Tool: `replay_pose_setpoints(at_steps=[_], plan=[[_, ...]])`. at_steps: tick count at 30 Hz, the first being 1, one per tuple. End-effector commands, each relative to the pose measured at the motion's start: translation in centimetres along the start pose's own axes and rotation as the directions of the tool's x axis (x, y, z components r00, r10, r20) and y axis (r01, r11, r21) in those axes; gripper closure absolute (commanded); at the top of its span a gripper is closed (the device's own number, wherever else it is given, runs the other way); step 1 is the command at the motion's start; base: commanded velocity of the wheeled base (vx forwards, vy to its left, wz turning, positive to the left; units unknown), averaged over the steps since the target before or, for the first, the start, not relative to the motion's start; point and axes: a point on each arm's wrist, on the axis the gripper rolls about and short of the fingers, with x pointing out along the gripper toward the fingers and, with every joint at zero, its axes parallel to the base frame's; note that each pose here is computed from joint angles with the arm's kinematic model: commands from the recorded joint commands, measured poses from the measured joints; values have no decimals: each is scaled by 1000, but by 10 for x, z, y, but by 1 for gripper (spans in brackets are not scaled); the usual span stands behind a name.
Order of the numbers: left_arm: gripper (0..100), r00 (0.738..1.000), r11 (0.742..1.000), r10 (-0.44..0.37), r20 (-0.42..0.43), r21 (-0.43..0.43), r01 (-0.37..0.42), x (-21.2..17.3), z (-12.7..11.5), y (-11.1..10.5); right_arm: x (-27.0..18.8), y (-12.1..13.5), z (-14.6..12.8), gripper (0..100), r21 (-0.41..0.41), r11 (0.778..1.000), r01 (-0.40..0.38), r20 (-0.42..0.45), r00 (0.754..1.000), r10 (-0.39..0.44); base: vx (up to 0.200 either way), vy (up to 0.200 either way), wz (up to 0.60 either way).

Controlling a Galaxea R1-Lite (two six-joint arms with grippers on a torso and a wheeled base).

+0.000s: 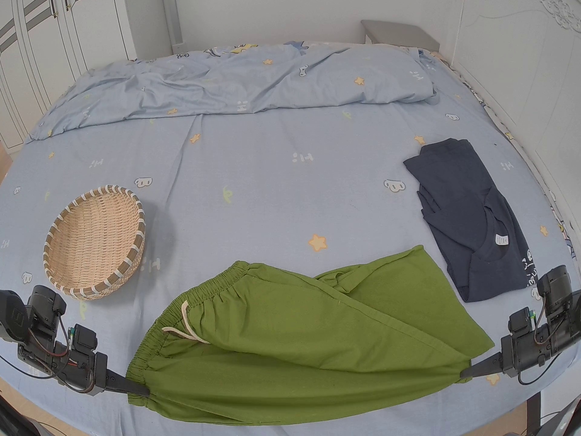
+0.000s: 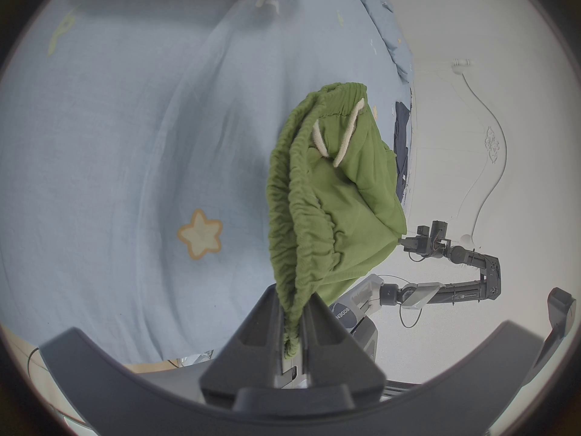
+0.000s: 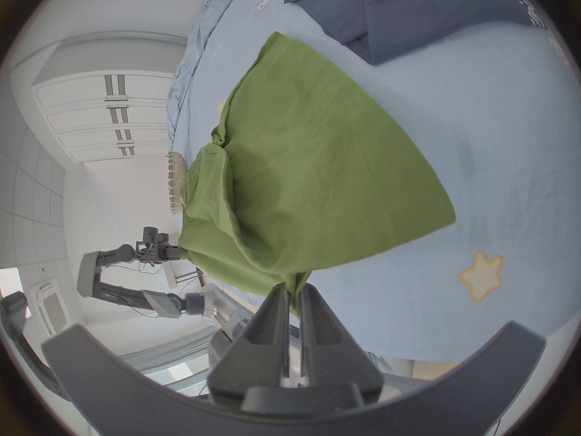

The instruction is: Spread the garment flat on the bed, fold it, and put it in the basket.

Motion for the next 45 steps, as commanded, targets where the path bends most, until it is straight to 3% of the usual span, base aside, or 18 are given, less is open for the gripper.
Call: replay_pose_setpoints(at_steps=[1,10,24,25,26,34,38,41,45], plan=[[100,1000,1000,1,-26,-4,-1,0,-11,2,15,-8,-29,100,-70,996,53,-3,999,-53,0,0,0],[100,999,1000,6,-49,-12,-6,6,-22,6,36,-23,-35,100,-68,996,53,-44,997,-56,0,0,0],[100,999,1000,10,-50,-6,-11,15,-23,15,38,-26,-38,100,-50,997,58,-70,996,-61,0,0,0],[0,999,1000,10,-50,-6,-11,15,-23,15,38,-26,-38,100,-52,997,58,-71,996,-61,0,0,0],[0,999,1000,10,-51,-7,-10,15,-23,15,38,-26,-38,0,-50,997,56,-70,996,-60,0,0,0],[0,999,1000,10,-35,-8,-10,12,-21,14,35,-26,-43,0,-49,997,56,-65,996,-60,0,0,0],[0,999,999,20,42,26,-21,-2,-23,3,26,-19,-51,0,-102,994,45,-16,999,-47,0,0,0],[0,990,997,31,136,63,-40,-28,-26,-22,10,-5,-61,0,-192,980,42,88,996,-25,0,0,0],[0,980,996,28,196,77,-44,-54,-20,-53,-6,7,-71,0,-246,968,52,170,985,-10,0,0,0]])
